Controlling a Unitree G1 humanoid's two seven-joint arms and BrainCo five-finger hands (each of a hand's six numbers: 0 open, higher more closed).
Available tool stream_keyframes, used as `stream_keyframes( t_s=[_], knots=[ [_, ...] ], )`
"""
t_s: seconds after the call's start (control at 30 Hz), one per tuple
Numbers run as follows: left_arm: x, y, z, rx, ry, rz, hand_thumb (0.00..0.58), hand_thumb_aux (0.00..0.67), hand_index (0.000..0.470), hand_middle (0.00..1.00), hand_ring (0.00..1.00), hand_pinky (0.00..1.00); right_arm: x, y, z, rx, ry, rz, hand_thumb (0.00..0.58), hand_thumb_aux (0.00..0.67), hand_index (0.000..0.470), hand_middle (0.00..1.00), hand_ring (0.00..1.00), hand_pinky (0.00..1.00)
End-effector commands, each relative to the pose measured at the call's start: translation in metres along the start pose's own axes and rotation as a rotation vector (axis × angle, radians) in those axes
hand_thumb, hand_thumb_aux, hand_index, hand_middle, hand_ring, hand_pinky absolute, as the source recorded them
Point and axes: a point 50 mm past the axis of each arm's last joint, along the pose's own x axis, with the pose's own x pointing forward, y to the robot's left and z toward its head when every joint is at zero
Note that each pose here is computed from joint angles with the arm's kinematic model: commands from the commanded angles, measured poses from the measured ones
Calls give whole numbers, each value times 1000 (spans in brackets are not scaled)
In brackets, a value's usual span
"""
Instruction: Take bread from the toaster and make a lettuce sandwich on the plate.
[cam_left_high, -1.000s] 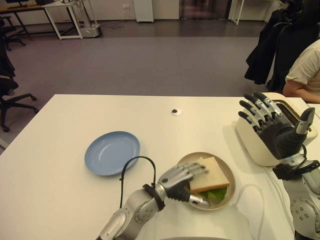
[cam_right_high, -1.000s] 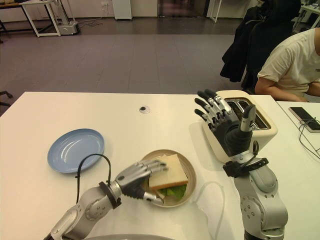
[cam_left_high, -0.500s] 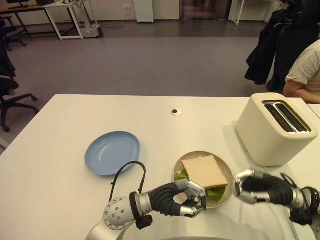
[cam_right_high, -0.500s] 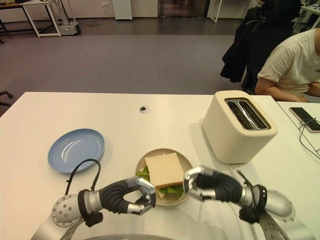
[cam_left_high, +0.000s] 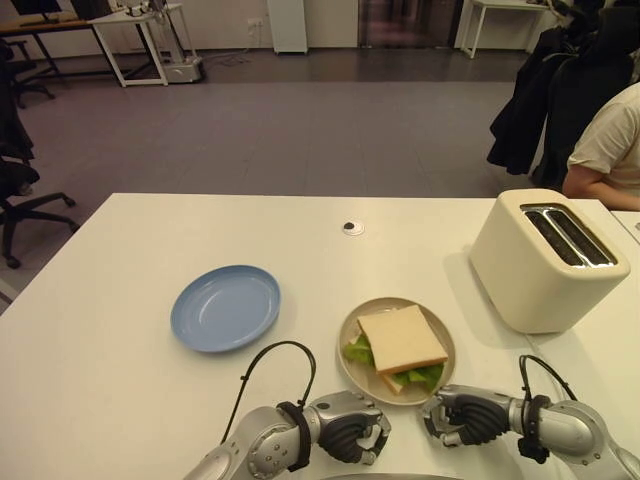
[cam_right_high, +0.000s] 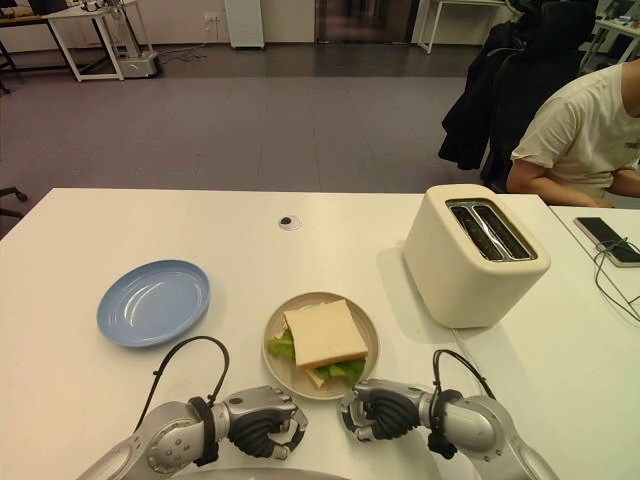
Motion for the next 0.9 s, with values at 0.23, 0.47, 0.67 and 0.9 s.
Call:
stream_keyframes(
  t_s=[0.23, 0.47, 0.67, 0.9],
  knots=[
    [69, 84, -93, 13, 412, 347, 580, 670, 470, 1000, 1000, 1000, 82, -66, -19, 38, 117, -513, 580, 670, 470, 1000, 1000, 1000],
    [84, 130, -102, -6, 380, 599, 400, 297, 208, 1000, 1000, 1000, 98, -114, -5, 153, -20, -864, 258, 171, 120, 239, 239, 239],
    [41, 110, -65, -344, 22, 818, 0, 0, 0, 796, 796, 796, 46, -112, -1, 505, -298, -1089, 0, 0, 0, 0, 0, 0],
    [-50, 94, -51, -757, -142, 1175, 0, 0, 0, 0, 0, 0, -12, -83, -9, 747, -372, -1151, 0, 0, 0, 0, 0, 0]
  ],
)
